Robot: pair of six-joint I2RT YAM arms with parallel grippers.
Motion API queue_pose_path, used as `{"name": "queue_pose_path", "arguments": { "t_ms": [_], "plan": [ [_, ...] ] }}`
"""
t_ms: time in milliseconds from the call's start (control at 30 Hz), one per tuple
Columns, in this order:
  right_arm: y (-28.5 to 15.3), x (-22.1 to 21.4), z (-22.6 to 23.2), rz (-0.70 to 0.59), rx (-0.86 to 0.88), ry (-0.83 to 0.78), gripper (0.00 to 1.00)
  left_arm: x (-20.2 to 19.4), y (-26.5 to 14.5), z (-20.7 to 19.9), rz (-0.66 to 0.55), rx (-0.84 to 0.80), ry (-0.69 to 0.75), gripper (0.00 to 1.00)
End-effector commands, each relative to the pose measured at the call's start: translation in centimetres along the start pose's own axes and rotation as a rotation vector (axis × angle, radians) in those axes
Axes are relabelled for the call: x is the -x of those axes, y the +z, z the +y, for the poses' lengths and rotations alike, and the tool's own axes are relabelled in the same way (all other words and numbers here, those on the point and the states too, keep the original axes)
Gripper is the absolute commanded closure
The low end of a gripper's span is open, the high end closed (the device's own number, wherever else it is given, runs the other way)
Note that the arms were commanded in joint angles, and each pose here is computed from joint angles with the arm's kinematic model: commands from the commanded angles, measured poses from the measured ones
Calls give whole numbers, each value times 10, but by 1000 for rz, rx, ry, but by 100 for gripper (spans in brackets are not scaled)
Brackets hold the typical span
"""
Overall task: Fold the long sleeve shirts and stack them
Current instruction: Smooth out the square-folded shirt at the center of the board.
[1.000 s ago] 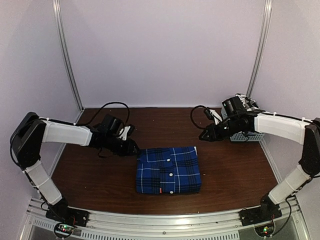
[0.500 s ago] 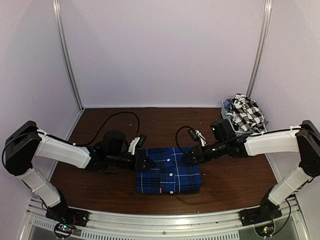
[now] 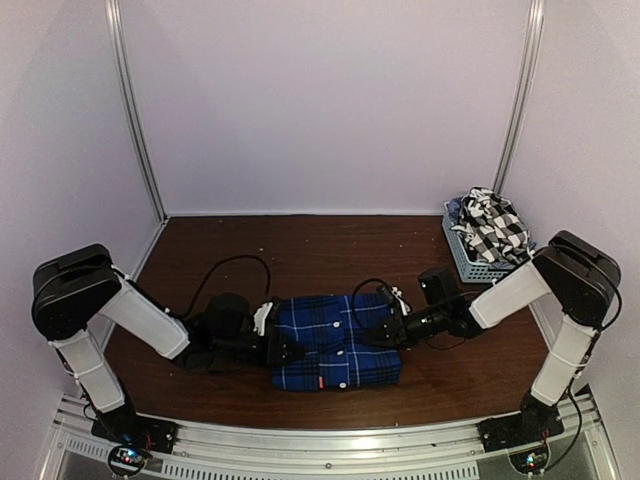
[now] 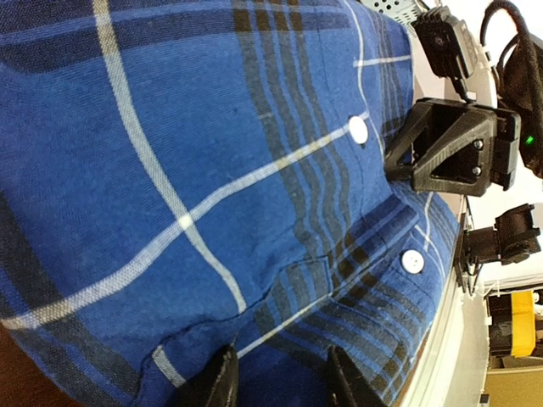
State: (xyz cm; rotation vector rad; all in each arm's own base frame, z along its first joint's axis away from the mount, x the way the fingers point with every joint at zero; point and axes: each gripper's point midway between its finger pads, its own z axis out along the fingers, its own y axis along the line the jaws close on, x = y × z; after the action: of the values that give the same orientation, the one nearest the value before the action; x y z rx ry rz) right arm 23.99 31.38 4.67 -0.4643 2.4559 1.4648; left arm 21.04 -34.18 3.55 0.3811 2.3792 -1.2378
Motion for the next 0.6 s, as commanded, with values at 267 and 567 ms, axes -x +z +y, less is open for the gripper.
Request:
{"name": "queue_pose_path", "arguments": {
  "t_ms": [267,567],
  "plan": [
    [-54,28,4,-70,-153,-102,66,24,-29,-1,-94,125,90,62],
    [-60,74,37,-95,-148,-181,63,36,-37,-52,-130,31,203,62]
  ]
}}
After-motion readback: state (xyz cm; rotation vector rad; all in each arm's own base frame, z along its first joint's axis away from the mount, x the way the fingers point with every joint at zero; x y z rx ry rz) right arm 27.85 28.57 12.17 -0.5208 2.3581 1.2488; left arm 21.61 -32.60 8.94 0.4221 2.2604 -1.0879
